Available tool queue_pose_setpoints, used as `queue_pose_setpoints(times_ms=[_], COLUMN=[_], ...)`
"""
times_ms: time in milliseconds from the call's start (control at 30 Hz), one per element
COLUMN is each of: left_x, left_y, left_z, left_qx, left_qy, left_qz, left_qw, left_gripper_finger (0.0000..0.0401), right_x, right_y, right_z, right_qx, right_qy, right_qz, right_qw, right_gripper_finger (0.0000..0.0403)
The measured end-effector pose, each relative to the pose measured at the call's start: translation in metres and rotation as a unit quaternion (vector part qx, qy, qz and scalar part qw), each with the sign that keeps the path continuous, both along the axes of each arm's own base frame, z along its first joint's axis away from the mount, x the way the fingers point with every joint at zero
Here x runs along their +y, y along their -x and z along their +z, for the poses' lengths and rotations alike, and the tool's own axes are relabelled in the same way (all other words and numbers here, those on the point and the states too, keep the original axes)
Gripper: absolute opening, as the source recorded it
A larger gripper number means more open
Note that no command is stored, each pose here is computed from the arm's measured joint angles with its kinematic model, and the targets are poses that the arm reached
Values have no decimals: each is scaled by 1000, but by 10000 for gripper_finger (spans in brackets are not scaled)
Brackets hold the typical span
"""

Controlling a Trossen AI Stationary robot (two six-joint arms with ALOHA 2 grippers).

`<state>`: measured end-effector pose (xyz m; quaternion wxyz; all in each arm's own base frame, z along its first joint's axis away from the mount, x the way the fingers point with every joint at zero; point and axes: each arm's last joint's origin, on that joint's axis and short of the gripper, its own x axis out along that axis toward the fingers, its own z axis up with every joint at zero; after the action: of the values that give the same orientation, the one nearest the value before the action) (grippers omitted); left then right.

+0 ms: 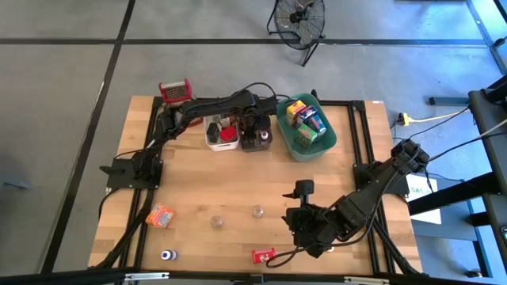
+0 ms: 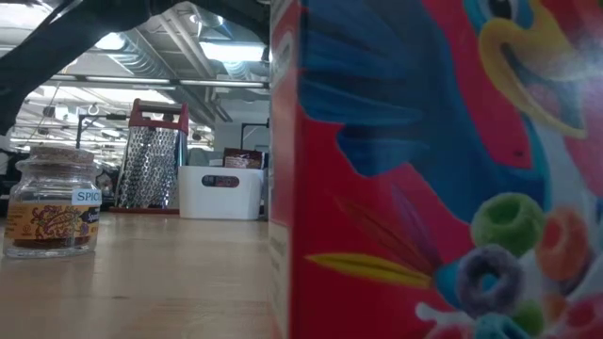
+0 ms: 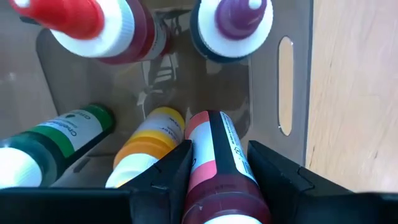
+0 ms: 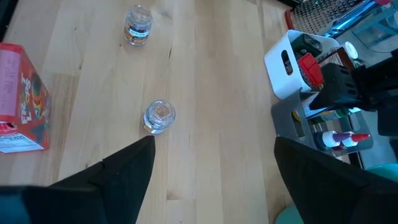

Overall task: Pick & Place Kitchen Items
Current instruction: Put the pink food coloring bottle into the middle black transparent bin

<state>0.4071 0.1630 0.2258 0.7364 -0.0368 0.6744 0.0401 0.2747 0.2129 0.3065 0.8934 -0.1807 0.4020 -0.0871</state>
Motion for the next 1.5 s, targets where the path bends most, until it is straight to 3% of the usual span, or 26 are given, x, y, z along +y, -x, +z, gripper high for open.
queue_pose_setpoints(times_ms=[1500], left_x=[4], left_y=[-3], left_z=[-8], left_qx=[-2], left_qy=[0], left_qz=[15], left_qw=[1000], left_gripper_finger=[162], right_x=[0], right_y=[0], right_z=[0], right_qx=[2], right_qy=[1], right_qz=[0], right_qw=[1000], right_gripper_finger=[332])
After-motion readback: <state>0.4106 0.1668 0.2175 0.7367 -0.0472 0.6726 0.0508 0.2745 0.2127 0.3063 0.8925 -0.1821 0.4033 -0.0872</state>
